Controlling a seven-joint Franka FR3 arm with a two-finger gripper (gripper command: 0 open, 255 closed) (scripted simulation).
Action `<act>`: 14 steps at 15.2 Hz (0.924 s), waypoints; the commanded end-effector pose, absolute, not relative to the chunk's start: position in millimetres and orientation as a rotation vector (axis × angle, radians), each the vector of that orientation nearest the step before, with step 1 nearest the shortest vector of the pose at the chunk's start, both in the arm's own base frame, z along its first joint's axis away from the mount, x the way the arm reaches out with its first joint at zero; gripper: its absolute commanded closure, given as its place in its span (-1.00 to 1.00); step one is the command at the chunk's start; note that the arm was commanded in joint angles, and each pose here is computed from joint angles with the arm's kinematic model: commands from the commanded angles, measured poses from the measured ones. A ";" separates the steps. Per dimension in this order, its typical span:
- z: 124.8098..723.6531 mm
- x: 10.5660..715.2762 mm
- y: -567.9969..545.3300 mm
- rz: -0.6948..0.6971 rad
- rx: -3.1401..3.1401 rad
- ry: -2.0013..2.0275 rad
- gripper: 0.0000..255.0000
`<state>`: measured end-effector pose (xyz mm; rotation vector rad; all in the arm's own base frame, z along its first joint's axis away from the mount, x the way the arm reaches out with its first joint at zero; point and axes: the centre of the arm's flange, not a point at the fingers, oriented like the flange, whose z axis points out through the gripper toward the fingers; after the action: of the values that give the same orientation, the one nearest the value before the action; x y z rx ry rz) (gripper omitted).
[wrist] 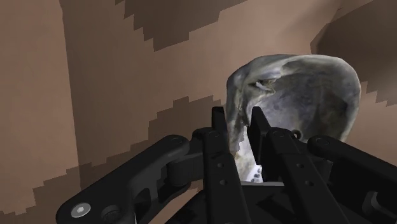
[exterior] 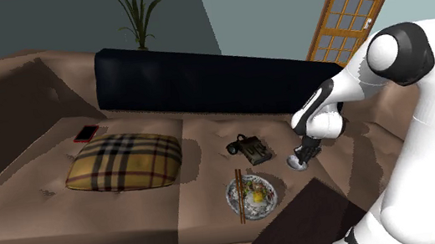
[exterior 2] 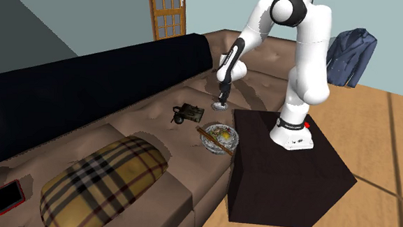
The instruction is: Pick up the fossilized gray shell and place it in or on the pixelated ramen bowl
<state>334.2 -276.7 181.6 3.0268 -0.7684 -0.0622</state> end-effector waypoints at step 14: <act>261.2 334.3 -275.9 -0.063 3.027 -0.768 1.00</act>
<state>334.8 -275.2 255.7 3.0275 -0.7684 -0.0619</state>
